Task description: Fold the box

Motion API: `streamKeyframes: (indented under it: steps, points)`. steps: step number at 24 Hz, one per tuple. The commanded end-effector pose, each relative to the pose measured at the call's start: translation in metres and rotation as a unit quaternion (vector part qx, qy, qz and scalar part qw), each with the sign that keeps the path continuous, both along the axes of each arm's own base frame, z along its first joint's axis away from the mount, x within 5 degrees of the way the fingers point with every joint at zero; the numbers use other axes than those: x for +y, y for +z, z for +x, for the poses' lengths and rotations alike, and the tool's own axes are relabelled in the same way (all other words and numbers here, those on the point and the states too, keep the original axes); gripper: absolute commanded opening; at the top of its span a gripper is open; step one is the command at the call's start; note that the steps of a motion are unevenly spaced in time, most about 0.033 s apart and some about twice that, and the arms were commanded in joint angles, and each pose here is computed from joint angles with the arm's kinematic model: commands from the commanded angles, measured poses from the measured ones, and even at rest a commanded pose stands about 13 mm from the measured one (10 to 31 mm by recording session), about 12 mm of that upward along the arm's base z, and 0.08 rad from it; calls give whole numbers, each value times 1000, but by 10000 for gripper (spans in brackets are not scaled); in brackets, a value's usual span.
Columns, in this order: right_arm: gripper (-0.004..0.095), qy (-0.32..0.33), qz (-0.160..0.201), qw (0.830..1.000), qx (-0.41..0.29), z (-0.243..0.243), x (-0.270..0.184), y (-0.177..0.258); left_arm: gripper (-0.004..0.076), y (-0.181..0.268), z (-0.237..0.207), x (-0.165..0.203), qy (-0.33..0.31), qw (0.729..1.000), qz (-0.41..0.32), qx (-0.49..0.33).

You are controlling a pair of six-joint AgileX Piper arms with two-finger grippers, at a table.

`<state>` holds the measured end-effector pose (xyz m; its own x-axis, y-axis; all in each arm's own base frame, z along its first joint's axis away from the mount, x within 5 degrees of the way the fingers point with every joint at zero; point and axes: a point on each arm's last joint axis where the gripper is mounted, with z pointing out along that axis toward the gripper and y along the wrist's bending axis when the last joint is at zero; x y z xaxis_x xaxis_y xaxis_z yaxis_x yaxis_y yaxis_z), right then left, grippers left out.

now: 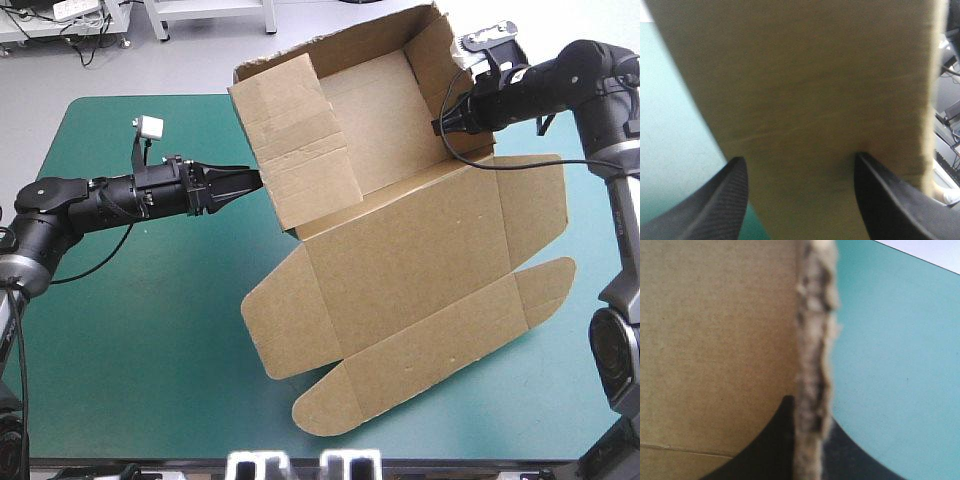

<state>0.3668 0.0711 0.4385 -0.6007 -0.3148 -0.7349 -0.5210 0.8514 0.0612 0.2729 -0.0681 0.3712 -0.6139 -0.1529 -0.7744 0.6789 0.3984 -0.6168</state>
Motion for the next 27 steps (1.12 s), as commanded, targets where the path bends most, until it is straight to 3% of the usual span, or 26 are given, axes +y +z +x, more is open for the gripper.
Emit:
streamKeyframes:
  steps: [1,4,9,13,16,23,27]
  points:
    - [-23,-13,20,998,-62,-12,9,28,455,44,-26,-7,-51,995,-61,-60]
    - [-23,-5,27,998,-62,-12,16,27,455,55,-32,-7,-52,994,-56,-82]
    - [-23,4,48,996,-70,-13,28,30,455,55,-33,-6,-40,997,22,-64]
    - [-23,0,52,996,-71,-13,28,30,432,53,-27,-6,55,992,89,-66]
    - [-23,-7,58,996,-73,-12,27,31,432,54,-24,-27,100,986,108,-82]
    - [-22,-12,53,996,-71,-10,28,29,433,57,-24,-56,154,976,113,-105]
    - [-23,-26,18,997,-76,-10,38,25,433,54,-20,-55,191,968,130,-99]
